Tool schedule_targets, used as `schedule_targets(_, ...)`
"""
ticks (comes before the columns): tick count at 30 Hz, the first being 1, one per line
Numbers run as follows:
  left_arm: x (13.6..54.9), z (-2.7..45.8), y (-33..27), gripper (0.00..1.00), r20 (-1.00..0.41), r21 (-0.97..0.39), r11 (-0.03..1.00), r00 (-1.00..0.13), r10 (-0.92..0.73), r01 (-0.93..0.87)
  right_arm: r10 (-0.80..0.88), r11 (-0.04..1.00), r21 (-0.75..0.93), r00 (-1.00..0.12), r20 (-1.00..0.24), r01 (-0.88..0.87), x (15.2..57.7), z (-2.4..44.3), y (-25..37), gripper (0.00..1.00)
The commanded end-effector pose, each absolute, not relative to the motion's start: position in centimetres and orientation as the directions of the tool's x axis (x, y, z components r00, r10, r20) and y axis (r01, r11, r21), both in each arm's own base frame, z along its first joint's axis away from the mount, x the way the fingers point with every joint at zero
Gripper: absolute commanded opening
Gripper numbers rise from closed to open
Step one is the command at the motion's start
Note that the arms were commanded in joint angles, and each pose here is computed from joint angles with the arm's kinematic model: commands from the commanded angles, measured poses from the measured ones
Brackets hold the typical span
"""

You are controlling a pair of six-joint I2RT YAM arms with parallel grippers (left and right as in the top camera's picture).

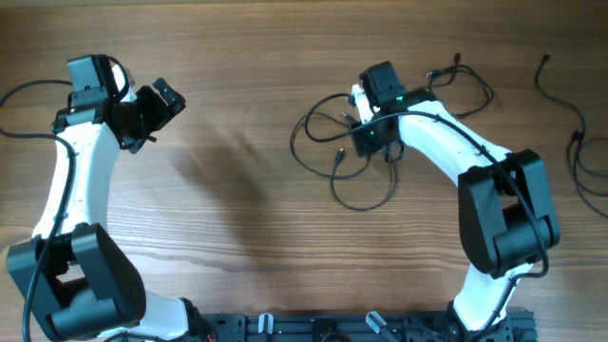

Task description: Untangle cables

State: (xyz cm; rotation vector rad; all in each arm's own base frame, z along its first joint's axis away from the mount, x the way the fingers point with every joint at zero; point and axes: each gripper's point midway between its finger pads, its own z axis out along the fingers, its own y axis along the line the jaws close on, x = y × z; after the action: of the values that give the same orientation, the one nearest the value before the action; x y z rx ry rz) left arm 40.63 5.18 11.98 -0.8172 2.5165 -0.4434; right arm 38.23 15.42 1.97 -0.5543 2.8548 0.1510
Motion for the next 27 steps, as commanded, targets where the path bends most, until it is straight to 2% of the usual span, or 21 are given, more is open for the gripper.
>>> schedule_targets(1,40.5,11.6,5.4,1.0,-0.311,-0.424,0.765,-0.715,-0.626,-0.485,-0.411,0.896,0.047,-0.866,-0.284,-0.441,39.4,3.2,16.1,0.49)
schedule_targets(4,40.5,11.6,5.4,1.0,-0.311,-0.424,0.765,-0.715,-0.626,-0.485,-0.408,0.891,0.064,-0.853,-0.326,-0.45,40.2,3.9,17.0,0.49)
schedule_targets(8,40.5,11.6,5.4,1.0,-0.311,-0.424,0.765,-0.715,-0.626,-0.485,-0.409,0.905,-0.021,-0.857,-0.313,-0.424,40.9,3.9,15.5,0.49)
schedule_targets(12,40.5,11.6,5.4,1.0,-0.311,-0.424,0.765,-0.715,-0.626,-0.485,-0.414,0.906,-0.014,-0.878,-0.239,-0.423,40.1,1.2,15.2,0.49)
schedule_targets(18,40.5,11.6,5.4,1.0,-0.311,-0.424,0.765,-0.715,-0.626,-0.485,-0.423,0.906,-0.012,-0.905,-0.037,-0.423,36.7,-4.0,13.7,0.5)
schedule_targets(19,40.5,11.6,5.4,1.0,-0.311,-0.424,0.765,-0.715,-0.626,-0.485,-0.422,0.906,-0.022,-0.906,-0.015,-0.422,36.3,-4.0,13.3,0.47)
schedule_targets(20,40.5,11.6,5.4,1.0,-0.311,-0.424,0.765,-0.715,-0.626,-0.485,-0.422,0.906,-0.04,-0.907,0.004,-0.422,35.9,-4.2,12.8,0.4)
schedule_targets(21,40.5,11.6,5.4,1.0,-0.311,-0.424,0.765,-0.715,-0.626,-0.485,-0.422,0.904,-0.068,-0.906,0.027,-0.423,35.6,-4.1,12.1,0.27)
schedule_targets(22,40.5,11.6,5.4,1.0,-0.311,-0.424,0.765,-0.715,-0.626,-0.485,-0.42,0.9,-0.105,-0.906,0.055,-0.424,35.3,-4.1,11.3,0.22)
schedule_targets(24,40.5,11.6,5.4,1.0,-0.311,-0.424,0.765,-0.715,-0.626,-0.485,-0.419,0.89,-0.157,-0.903,0.095,-0.429,34.8,-3.9,10.1,0.2)
schedule_targets(27,40.5,11.6,5.4,1.0,-0.311,-0.424,0.765,-0.715,-0.626,-0.485,-0.418,0.88,-0.187,-0.898,0.134,-0.438,34.2,-3.7,9.2,0.04)
